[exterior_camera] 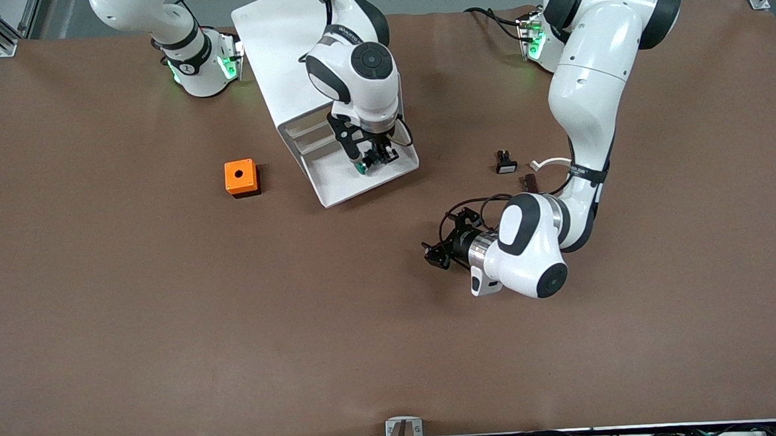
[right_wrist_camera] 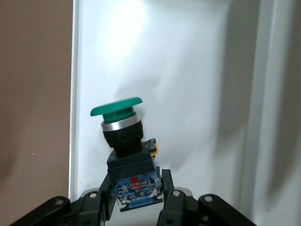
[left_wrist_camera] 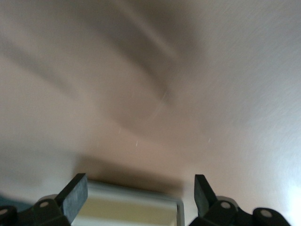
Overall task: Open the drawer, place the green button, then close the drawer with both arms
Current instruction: 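Lower the green button into the drawer and open the right gripper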
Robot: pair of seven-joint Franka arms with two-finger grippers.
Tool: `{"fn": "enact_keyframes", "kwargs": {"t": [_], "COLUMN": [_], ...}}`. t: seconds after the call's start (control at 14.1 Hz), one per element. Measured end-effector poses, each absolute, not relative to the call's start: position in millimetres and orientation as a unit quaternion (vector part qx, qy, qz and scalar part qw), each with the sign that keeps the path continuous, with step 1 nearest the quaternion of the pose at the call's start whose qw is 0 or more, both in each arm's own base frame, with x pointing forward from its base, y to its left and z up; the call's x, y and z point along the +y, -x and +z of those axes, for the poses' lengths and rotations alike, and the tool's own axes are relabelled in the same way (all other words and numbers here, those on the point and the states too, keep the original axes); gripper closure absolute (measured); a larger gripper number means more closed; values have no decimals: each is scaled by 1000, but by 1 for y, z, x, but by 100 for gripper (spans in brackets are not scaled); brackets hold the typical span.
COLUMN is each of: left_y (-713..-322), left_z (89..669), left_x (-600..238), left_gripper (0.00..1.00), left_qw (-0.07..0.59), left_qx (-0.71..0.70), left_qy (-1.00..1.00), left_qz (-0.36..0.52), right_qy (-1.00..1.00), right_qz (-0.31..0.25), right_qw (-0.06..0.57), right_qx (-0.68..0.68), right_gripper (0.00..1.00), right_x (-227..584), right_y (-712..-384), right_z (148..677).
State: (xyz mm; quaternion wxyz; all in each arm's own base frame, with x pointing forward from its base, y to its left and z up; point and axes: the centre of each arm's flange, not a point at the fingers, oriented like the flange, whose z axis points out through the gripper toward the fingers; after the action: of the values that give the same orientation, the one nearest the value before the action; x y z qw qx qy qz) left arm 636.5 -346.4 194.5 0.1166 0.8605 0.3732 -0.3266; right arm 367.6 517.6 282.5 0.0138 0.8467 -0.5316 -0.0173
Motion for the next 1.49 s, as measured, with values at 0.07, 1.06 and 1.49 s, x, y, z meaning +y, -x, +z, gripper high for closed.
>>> {"fn": "enact_keyframes", "kwargs": {"t": [0.07, 1.06, 1.49], "left_y": [-640, -659, -622], "left_z": [196, 256, 276], "left_x": [-348, -369, -431], "left_gripper": [0, 0, 0], "left_qw": [118, 86, 46], "left_qx": [364, 264, 205], "left_qy": [-874, -956, -977], "left_qz": [-299, -93, -49], "right_qy": [-846, -827, -829], "right_qz": [-17, -18, -18], "right_qw": [13, 12, 17], "right_qx": [-532, -561, -558], "right_gripper": [58, 58, 51], "right_x": [519, 526, 534], "right_y": [-368, -366, -354], "right_z": [279, 281, 282]}}
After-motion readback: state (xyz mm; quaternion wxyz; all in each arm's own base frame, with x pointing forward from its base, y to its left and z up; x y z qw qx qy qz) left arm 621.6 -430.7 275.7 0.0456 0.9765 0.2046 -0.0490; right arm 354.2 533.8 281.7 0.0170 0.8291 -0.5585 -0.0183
